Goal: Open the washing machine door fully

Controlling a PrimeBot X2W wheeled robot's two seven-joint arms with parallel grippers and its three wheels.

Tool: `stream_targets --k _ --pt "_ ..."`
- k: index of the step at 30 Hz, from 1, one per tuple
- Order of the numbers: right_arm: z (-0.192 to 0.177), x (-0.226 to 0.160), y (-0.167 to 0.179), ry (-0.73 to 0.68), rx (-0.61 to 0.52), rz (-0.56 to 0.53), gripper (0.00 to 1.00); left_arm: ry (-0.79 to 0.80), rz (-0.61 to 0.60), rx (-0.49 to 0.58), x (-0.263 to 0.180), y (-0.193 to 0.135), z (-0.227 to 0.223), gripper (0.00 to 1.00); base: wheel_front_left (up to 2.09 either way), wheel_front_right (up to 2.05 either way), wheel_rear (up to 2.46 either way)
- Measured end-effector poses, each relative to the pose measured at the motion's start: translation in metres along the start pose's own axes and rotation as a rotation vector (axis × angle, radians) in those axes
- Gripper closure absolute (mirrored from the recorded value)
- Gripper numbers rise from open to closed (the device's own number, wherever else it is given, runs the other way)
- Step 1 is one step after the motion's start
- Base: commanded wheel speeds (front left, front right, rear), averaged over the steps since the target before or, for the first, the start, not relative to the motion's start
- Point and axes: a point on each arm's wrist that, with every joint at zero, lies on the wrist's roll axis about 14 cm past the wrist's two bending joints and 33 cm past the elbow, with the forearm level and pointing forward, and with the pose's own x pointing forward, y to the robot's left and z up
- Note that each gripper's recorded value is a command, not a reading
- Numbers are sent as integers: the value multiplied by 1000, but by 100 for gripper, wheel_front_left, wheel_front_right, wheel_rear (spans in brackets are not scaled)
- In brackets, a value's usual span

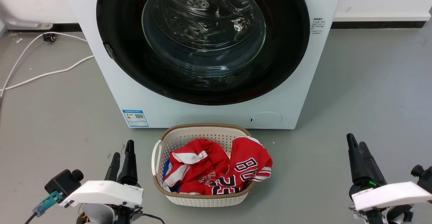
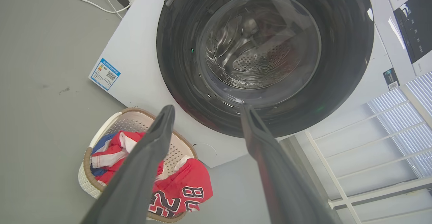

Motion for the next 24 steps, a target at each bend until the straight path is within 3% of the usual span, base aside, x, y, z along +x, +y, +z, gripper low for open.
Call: stream_targets --k 24 --pt "11 -5 21 -65 -339 75 0 -69 -36 342 -5 -20 5 0 0 0 0"
